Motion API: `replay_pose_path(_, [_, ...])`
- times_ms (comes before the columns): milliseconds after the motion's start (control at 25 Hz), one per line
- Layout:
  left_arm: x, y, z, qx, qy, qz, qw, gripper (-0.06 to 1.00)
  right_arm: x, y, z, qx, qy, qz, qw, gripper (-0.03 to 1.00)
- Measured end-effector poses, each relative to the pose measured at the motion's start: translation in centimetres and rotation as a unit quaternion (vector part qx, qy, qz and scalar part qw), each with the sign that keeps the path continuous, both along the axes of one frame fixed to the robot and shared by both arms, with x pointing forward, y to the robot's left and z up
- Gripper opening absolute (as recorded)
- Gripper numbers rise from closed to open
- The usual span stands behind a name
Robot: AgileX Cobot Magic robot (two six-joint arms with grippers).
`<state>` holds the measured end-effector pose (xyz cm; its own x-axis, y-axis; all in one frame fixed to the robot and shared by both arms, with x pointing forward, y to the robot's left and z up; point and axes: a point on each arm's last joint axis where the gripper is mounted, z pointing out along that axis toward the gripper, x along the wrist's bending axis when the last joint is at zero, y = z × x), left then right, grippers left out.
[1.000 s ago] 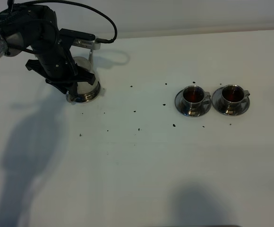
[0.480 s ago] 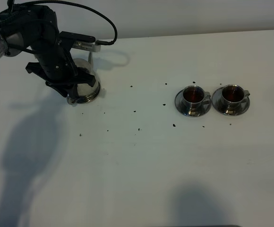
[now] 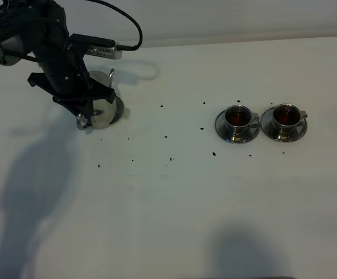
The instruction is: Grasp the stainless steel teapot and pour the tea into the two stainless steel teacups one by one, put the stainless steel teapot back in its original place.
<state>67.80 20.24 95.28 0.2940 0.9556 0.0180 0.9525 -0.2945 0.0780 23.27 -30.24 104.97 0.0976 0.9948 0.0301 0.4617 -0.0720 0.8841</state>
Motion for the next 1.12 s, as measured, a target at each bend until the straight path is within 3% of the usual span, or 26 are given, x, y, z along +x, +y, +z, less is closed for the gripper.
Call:
replay_pose_path(920, [0.7,0.0,-1.1,0.006,-0.018,-0.013,1.000,0.25,0.0,0.0,0.0,0.000,0.000,0.000,1.000,0.29])
replay_pose_path(1120, [0.7,0.0,-1.2,0.006,-0.016,-0.013,1.000,0.33,0.0,0.0,0.0,0.000,0.000,0.000,1.000,0.29])
